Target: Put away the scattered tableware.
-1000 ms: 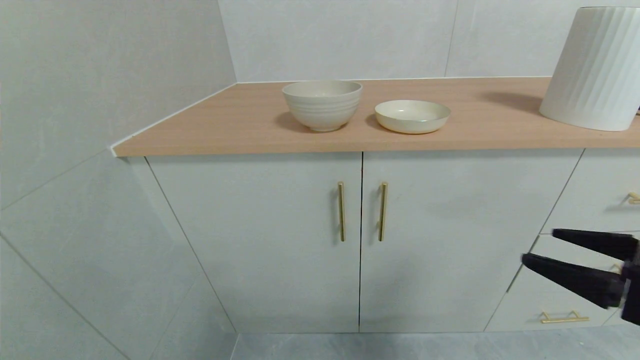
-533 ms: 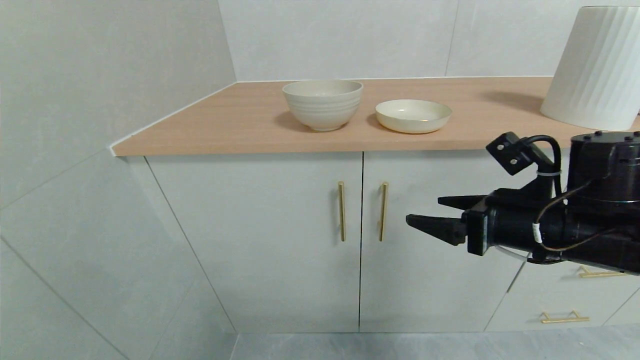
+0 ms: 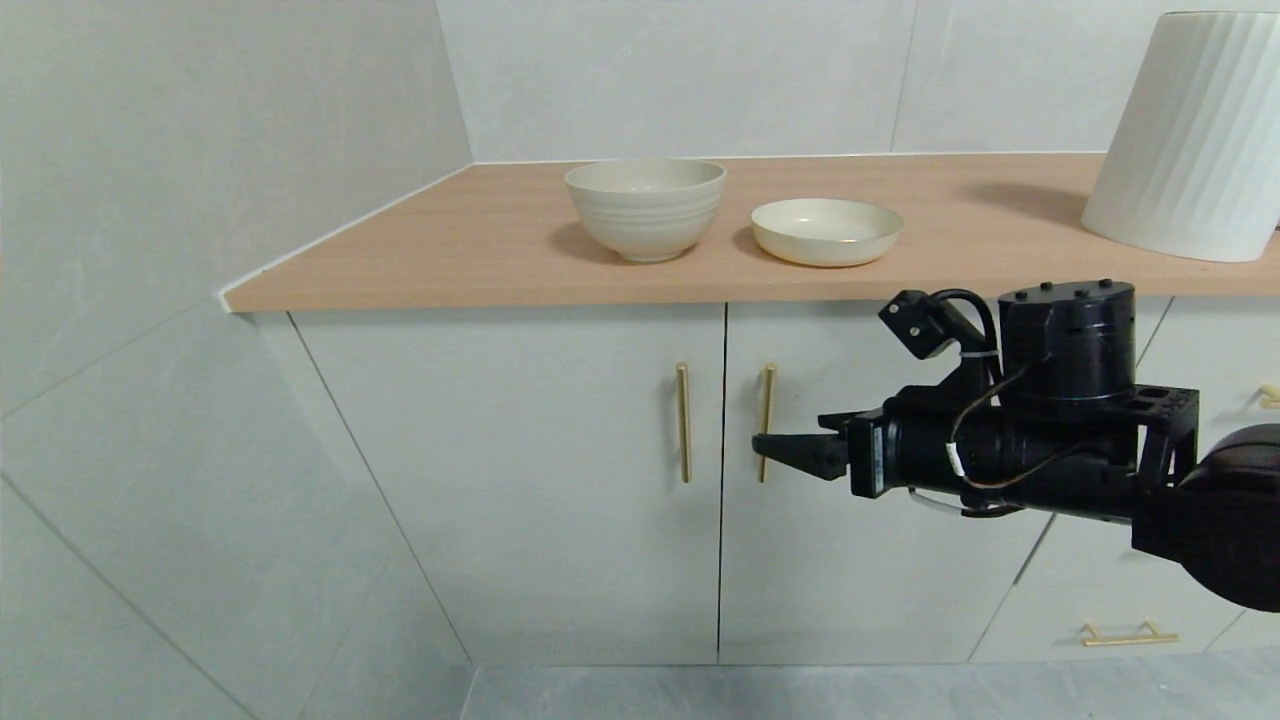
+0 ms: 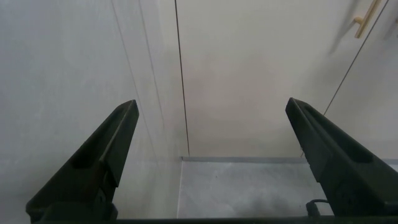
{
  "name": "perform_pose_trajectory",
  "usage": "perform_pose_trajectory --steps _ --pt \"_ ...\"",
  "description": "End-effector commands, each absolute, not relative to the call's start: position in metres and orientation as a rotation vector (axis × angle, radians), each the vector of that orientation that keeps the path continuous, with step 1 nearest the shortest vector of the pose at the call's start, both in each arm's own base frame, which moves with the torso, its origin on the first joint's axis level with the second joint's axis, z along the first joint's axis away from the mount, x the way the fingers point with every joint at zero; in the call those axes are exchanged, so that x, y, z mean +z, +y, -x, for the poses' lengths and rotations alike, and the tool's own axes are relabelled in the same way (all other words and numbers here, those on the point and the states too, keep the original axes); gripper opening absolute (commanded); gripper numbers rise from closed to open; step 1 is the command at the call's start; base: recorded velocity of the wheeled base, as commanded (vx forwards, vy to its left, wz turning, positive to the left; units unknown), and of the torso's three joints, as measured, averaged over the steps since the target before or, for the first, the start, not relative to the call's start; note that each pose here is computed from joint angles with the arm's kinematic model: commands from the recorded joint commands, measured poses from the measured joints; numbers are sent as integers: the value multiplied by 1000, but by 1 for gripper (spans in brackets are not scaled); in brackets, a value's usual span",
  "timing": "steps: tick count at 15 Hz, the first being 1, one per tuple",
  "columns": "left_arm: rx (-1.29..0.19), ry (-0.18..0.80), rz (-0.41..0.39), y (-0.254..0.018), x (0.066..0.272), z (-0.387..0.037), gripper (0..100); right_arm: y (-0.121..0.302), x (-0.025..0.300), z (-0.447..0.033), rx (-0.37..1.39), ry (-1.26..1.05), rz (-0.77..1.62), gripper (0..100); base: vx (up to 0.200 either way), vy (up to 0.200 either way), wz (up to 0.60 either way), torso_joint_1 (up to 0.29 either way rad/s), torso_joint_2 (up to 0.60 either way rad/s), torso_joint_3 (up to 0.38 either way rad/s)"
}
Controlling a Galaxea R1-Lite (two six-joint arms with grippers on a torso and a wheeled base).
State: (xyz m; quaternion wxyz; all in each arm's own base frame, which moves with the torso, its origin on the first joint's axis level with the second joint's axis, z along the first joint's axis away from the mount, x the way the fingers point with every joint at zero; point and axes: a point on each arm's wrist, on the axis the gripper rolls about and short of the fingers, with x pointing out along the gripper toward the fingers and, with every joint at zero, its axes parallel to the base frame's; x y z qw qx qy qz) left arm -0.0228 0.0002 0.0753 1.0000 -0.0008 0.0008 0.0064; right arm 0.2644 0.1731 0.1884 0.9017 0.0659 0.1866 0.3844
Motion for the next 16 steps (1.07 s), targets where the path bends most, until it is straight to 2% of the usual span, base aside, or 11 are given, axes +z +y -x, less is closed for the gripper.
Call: perform_pose_trajectory --steps 1,7,16 --pt "14 2 2 0 75 23 100 178 181 -271 792 409 -145 100 0 0 0 0 0 0" --pt "14 2 3 0 75 23 100 196 145 -302 785 396 -179 100 0 0 0 0 0 0" --pt "12 2 3 0 75 23 100 208 127 -318 788 363 -258 100 0 0 0 0 0 0"
